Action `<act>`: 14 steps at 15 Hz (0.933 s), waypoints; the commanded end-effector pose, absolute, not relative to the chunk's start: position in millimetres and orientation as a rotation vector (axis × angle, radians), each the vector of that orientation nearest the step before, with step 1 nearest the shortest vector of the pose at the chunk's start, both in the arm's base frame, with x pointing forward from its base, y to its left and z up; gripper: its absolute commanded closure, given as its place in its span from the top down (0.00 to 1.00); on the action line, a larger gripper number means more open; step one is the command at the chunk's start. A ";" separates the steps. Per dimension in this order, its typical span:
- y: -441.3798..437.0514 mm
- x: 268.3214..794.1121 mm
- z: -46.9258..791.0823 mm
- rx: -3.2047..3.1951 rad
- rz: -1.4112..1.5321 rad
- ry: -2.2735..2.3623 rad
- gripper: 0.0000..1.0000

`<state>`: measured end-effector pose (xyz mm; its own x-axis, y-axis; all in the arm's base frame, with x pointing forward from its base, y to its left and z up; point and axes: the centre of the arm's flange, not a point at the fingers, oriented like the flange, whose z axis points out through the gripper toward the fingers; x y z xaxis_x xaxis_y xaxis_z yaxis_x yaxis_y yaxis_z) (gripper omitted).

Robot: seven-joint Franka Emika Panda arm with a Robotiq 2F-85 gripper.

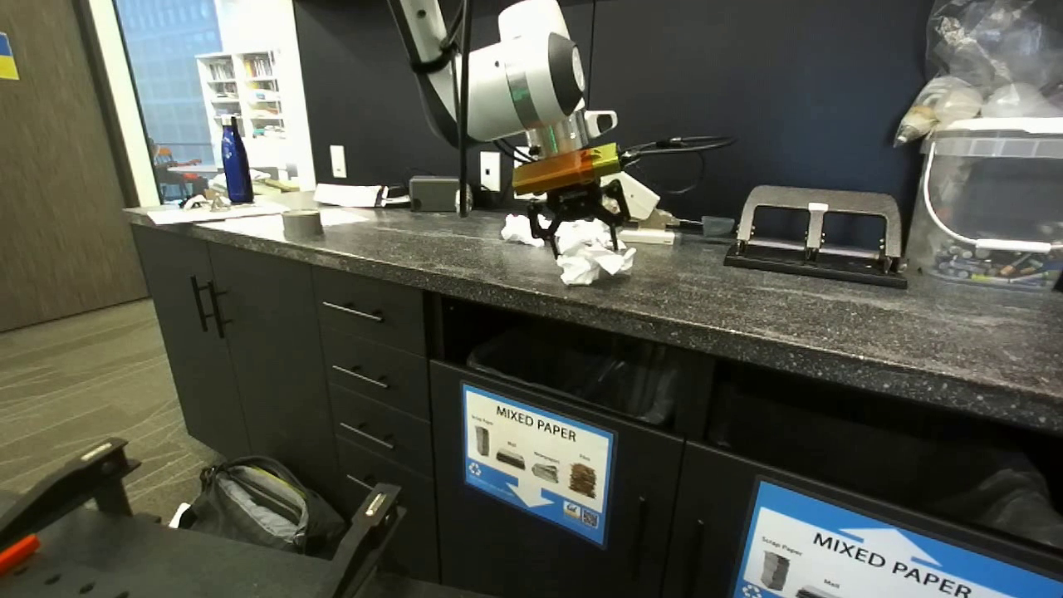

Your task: Put all the white pieces of papers in the left bin

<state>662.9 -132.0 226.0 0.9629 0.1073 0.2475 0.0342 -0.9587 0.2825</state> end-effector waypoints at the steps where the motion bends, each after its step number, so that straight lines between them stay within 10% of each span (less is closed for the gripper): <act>1: -144.5 687.6 216.7 2.864 0.344 0.041 1.00; 14: -148.0 689.8 205.9 2.917 0.246 -0.008 0.12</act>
<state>685.6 -144.8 208.0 0.9815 0.0143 0.1909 -0.0293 -0.9741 0.2240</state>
